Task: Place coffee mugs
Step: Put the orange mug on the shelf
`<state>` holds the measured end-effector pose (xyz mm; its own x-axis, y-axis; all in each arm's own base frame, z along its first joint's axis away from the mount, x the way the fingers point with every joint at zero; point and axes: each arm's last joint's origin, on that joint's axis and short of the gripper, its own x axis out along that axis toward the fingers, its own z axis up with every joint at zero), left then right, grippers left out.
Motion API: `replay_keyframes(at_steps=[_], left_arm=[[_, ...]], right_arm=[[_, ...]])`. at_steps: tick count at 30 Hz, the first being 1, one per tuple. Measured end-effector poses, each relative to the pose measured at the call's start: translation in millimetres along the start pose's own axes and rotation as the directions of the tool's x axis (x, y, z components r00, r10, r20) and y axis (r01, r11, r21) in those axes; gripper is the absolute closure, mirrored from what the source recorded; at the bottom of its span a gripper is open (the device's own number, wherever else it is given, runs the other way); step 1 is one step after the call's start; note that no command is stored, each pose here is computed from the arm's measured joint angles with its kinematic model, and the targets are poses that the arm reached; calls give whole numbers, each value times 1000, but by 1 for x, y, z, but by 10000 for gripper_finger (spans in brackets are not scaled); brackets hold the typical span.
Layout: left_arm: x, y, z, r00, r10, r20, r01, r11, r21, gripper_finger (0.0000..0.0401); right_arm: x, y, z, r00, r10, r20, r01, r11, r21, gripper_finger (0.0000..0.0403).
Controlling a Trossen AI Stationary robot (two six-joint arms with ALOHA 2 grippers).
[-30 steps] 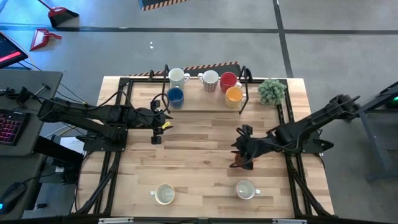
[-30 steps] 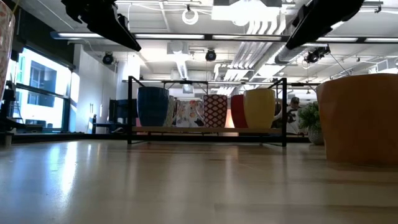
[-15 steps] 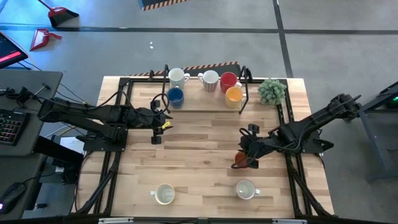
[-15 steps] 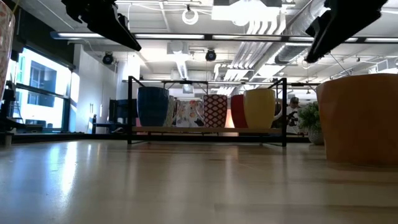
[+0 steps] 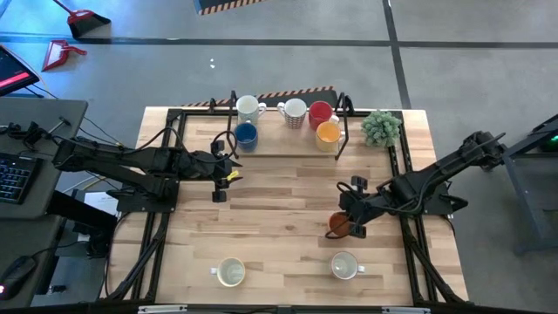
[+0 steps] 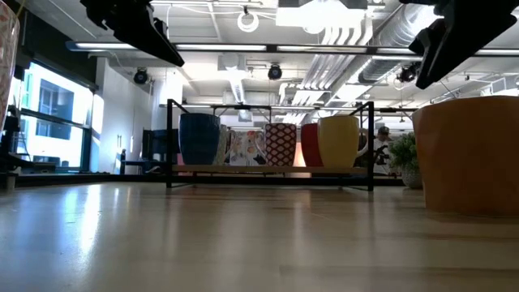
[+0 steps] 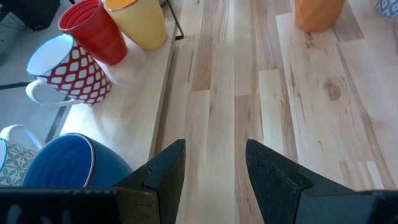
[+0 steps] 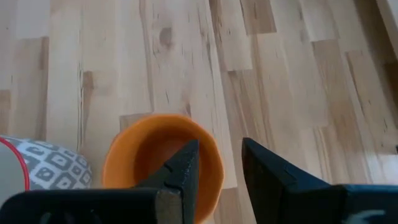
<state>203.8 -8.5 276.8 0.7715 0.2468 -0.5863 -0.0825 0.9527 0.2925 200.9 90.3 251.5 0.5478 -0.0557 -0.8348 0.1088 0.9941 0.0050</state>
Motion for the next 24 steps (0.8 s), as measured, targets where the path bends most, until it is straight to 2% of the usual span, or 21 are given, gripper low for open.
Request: replay_keyframes(at_steps=[6, 10, 24], left_arm=[[0, 0, 0, 1000, -1, 1, 1, 998, -57, 243], [0, 0, 0, 1000, -1, 1, 1, 998, -57, 243], [0, 0, 0, 1000, 0, 0, 0, 998, -57, 243]], right_arm=[[5, 3, 1, 1000, 23, -12, -23, 999, 22, 305], [19, 9, 0, 997, 29, -78, -29, 1000, 9, 305], [47, 5, -1, 982, -87, -166, 87, 996, -7, 305]])
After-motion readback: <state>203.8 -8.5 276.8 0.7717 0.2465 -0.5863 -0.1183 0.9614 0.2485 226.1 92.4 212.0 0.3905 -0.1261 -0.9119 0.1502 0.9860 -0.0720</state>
